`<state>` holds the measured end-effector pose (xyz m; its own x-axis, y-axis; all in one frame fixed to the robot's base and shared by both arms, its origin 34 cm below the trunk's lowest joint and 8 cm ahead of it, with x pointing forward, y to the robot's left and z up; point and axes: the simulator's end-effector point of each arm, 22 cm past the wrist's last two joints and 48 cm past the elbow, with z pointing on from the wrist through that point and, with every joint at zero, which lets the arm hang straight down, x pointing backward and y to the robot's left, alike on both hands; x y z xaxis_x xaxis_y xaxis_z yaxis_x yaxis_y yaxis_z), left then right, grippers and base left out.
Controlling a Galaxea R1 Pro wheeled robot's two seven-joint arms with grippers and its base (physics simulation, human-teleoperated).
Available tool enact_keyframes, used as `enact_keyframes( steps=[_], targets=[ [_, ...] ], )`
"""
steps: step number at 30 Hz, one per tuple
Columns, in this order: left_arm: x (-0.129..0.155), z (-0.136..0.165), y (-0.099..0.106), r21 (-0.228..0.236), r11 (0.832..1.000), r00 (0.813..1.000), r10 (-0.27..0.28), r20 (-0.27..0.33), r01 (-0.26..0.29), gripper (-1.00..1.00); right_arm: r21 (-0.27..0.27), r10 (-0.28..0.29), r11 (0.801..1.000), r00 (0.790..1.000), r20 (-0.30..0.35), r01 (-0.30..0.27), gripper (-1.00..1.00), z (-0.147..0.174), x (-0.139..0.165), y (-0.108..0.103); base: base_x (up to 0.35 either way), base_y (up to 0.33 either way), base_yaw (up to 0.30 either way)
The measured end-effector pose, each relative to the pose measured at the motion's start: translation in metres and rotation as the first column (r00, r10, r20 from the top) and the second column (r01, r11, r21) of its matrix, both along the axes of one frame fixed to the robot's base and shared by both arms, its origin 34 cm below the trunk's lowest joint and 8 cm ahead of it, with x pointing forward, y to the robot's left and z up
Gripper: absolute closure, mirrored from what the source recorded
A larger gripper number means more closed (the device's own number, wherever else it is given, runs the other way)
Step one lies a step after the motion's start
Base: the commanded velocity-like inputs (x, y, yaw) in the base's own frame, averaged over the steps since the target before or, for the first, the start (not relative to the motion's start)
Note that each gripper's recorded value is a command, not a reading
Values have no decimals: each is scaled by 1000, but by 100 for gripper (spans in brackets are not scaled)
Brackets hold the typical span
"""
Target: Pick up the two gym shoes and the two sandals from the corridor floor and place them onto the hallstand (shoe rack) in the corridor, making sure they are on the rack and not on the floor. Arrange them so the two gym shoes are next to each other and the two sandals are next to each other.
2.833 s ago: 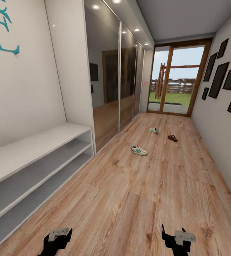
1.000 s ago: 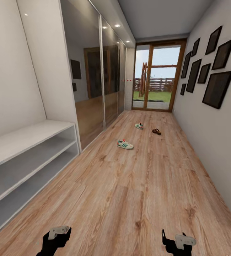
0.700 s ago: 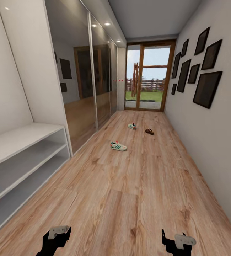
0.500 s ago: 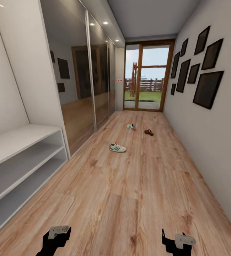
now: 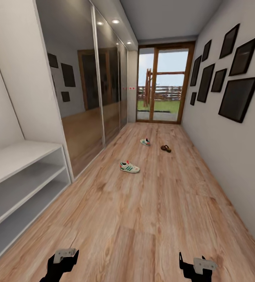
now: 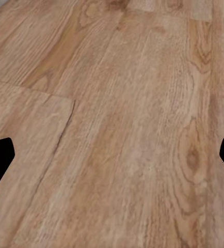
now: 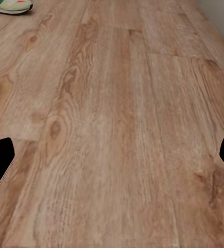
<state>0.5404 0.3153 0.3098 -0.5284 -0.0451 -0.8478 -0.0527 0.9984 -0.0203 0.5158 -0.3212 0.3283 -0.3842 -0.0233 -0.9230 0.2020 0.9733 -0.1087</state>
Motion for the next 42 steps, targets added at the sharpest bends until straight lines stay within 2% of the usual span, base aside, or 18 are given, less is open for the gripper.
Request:
enact_keyframes(
  steps=[42],
  targets=[
    [-1,-1,0,-1,1000,1000,0,-3,0,-100,4,0,1000,1000,-2,0,-100,-1,-1,3,337,0,0]
  ],
)
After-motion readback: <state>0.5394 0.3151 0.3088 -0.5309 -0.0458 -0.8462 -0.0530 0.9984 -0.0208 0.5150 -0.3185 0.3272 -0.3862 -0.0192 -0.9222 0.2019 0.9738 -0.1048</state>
